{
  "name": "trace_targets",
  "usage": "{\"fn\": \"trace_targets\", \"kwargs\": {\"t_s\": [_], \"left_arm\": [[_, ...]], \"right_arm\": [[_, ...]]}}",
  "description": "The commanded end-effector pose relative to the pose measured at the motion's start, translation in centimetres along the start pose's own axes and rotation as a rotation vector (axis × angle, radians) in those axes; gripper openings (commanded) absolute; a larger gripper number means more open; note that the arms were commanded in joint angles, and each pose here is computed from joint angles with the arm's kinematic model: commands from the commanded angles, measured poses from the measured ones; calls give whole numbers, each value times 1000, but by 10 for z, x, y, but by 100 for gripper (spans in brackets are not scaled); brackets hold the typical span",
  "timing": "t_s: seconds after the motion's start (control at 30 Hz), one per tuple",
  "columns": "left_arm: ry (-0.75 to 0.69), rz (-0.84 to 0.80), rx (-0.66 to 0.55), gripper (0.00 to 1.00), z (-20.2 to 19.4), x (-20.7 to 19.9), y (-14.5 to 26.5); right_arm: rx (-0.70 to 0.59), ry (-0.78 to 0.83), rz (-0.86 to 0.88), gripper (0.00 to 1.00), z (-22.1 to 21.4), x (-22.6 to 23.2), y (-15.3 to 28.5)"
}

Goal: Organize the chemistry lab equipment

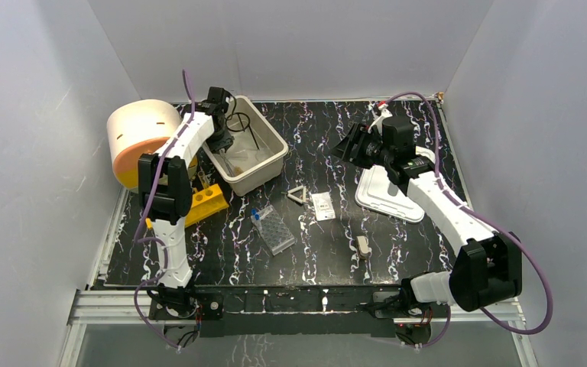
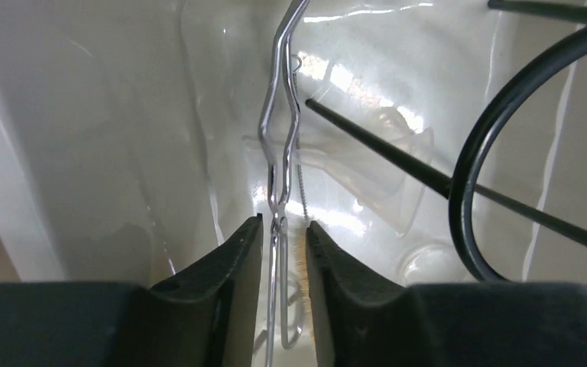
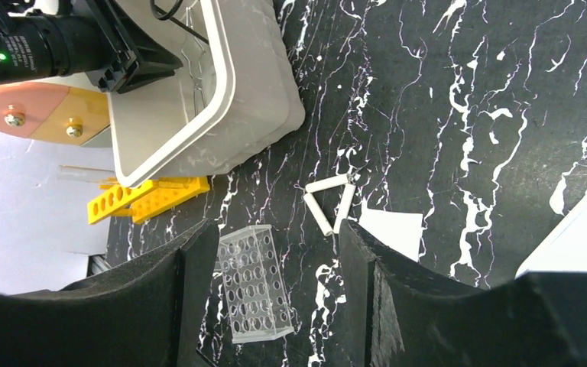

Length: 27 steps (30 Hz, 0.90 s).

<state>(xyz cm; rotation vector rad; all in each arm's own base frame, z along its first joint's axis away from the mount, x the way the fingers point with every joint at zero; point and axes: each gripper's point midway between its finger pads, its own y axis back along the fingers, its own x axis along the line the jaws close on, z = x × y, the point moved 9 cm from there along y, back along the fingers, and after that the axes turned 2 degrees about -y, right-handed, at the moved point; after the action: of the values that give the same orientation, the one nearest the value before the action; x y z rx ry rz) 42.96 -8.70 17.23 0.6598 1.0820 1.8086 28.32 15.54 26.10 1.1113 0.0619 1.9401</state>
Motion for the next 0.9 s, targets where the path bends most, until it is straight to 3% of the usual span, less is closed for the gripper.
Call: {"fn": "trace_targets", "kwargs": {"t_s": [0.0, 0.27, 0.43, 0.6, 0.73, 0.87], "left_arm": [[-7, 10, -78, 30, 13, 7, 15], [-15, -121, -187, 39, 36, 3, 60], [-28, -327, -269, 46, 51, 1, 119], [-78, -575, -274, 54, 41, 4, 173], [-88, -683, -274, 58, 23, 17, 202], [-74, -716, -276, 62, 9, 29, 216]], "right_arm": [[-34, 68, -20, 67, 6, 6, -6], [11, 158, -116, 68, -15, 2, -23], [90, 255, -218, 73, -37, -3, -37], [204, 333, -296, 76, -64, -4, -56], [284, 270, -322, 75, -78, -7, -76], [294, 206, -311, 67, -83, -1, -95]]}}
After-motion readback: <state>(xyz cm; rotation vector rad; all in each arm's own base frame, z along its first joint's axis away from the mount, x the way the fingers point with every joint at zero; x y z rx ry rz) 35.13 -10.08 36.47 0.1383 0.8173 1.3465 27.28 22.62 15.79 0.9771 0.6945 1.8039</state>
